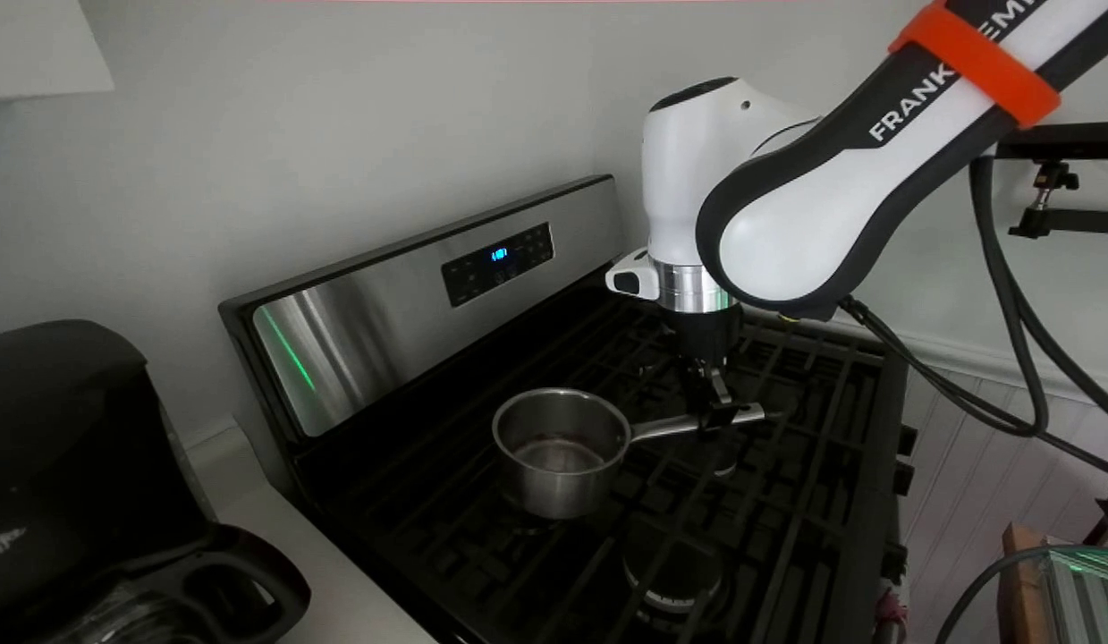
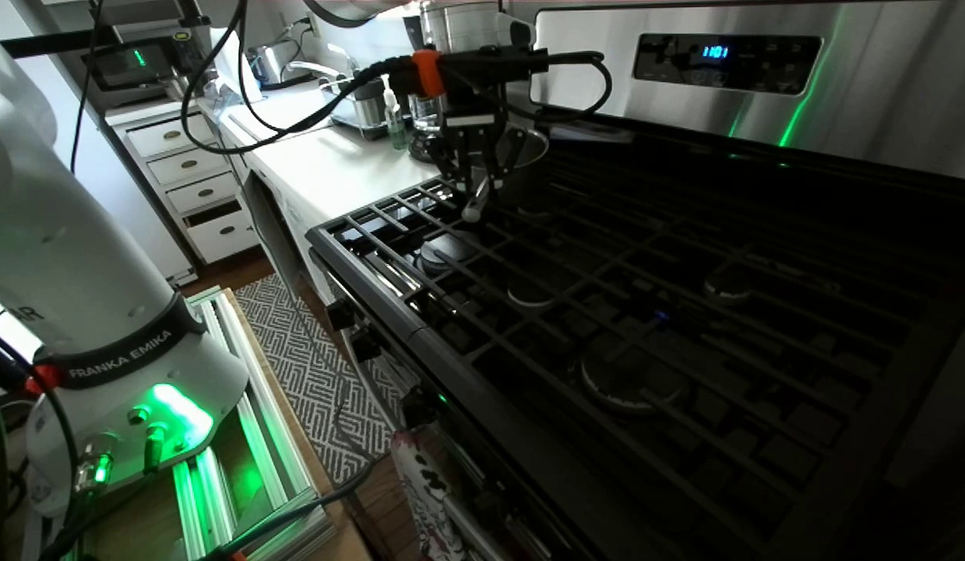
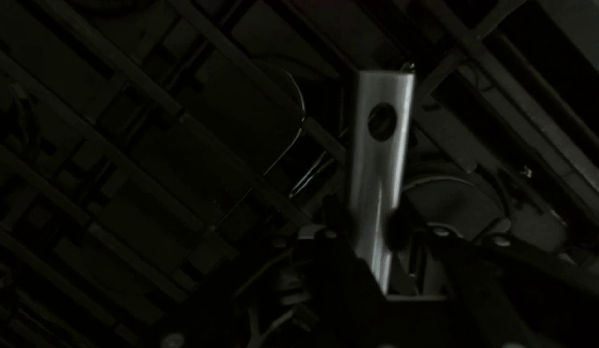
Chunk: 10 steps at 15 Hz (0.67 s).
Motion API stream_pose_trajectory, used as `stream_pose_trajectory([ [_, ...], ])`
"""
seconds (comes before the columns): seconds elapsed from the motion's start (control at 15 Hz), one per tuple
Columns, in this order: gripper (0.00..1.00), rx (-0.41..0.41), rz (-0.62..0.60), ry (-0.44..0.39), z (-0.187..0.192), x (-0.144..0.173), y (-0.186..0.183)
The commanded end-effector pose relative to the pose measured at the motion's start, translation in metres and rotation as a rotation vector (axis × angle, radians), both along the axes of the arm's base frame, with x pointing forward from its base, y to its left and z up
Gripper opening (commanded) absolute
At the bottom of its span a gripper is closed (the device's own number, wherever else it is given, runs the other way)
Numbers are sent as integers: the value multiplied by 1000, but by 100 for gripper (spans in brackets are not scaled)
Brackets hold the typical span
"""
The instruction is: Move the pot to the right
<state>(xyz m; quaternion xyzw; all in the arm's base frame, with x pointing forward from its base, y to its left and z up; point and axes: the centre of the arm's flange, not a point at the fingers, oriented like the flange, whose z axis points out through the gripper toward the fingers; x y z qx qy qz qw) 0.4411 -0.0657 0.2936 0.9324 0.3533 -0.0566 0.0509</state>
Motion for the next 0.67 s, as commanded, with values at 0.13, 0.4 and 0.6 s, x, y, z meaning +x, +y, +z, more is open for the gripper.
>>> stream_pose_trajectory([
  [0.13, 7, -54, 88, 58, 5, -19, -11],
  [0.4, 7, -141, 142, 107, 12, -28, -13],
  [0.6, 7, -174, 190, 125, 13, -35, -11],
])
